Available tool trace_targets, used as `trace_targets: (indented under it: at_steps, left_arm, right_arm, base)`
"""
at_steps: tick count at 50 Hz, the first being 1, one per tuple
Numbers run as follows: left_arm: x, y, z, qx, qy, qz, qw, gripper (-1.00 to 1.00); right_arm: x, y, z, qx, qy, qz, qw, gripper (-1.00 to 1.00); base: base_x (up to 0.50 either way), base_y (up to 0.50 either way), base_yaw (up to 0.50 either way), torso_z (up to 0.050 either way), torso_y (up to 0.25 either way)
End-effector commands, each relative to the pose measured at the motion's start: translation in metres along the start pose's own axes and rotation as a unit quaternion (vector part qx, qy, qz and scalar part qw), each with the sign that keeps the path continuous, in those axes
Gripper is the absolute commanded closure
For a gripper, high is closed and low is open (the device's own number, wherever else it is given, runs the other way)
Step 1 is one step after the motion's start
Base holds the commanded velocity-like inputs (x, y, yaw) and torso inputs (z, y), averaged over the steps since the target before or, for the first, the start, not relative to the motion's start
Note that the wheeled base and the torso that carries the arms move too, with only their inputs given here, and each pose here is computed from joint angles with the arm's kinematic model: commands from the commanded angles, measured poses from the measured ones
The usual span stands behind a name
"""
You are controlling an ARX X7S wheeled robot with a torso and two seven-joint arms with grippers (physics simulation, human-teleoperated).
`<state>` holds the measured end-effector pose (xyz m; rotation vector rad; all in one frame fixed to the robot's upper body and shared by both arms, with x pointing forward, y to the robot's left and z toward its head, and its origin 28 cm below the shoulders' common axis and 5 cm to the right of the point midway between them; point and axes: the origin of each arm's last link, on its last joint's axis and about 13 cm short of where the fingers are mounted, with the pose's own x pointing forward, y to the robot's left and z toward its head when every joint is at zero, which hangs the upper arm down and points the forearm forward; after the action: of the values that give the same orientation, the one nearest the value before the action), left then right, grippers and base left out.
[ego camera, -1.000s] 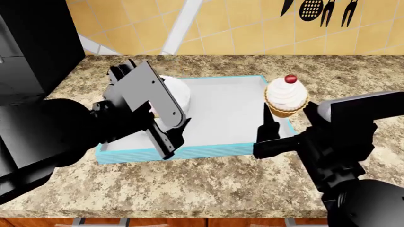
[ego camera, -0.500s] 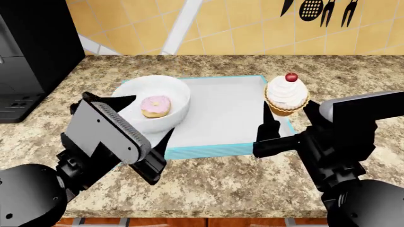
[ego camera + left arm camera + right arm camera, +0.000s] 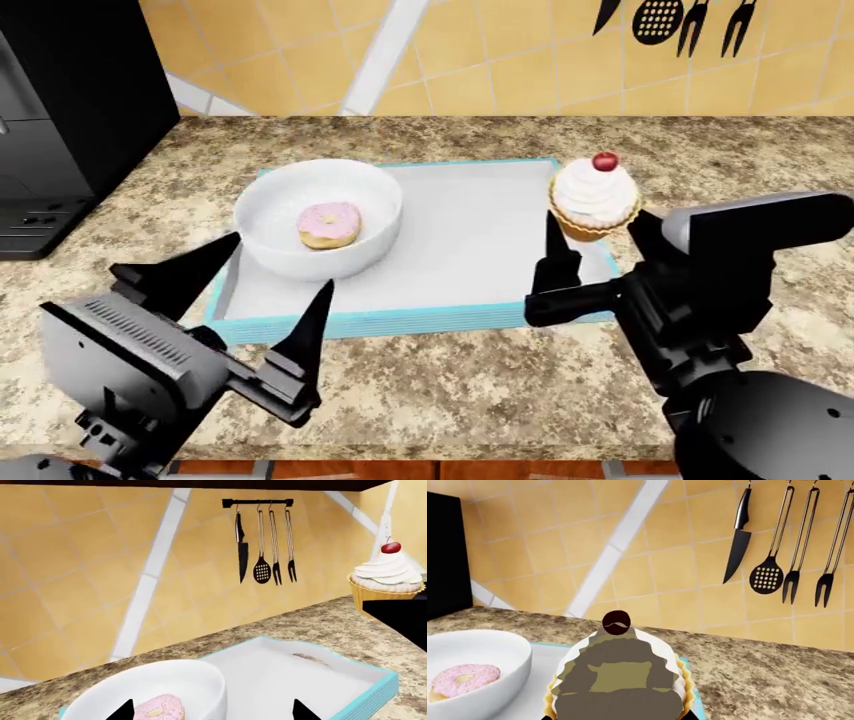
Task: Pick up the bowl with donut and place it on the tray. Pick up the cupcake and place it on the tray.
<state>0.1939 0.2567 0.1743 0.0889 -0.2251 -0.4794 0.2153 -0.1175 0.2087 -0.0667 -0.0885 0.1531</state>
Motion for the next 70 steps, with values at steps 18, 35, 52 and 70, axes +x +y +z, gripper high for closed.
trace_targets:
  at_steps: [18, 35, 52, 70]
  left_arm:
    - [-0.014, -0.008, -0.006, -0.021, -0.041, 0.005, 0.999, -1.0]
    - [-0.014, -0.011, -0.007, -0.023, -0.041, -0.004, 0.999, -1.0]
    - [-0.013, -0.012, -0.007, -0.026, -0.042, -0.009, 0.999, -1.0]
    - [-0.012, -0.012, -0.009, -0.027, -0.04, -0.009, 0.999, -1.0]
  right_arm:
    - [0.056, -0.001, 0.018, -0.023, 0.016, 0.038, 0.999, 1.0]
    - [0.097, 0.003, 0.01, -0.01, 0.055, 0.082, 0.995, 1.0]
    - [0.122, 0.006, -0.009, 0.012, 0.082, 0.101, 0.991, 1.0]
    - [0.136, 0.011, -0.036, 0.024, 0.114, 0.107, 0.987, 1.0]
  base:
    - [0.0, 0.0, 0.0, 0.0, 0.0]
    - [0.0, 0.0, 0.0, 0.0, 0.0]
    - [0.0, 0.0, 0.0, 0.0, 0.0]
    - [0.0, 0.0, 0.0, 0.0, 0.001]
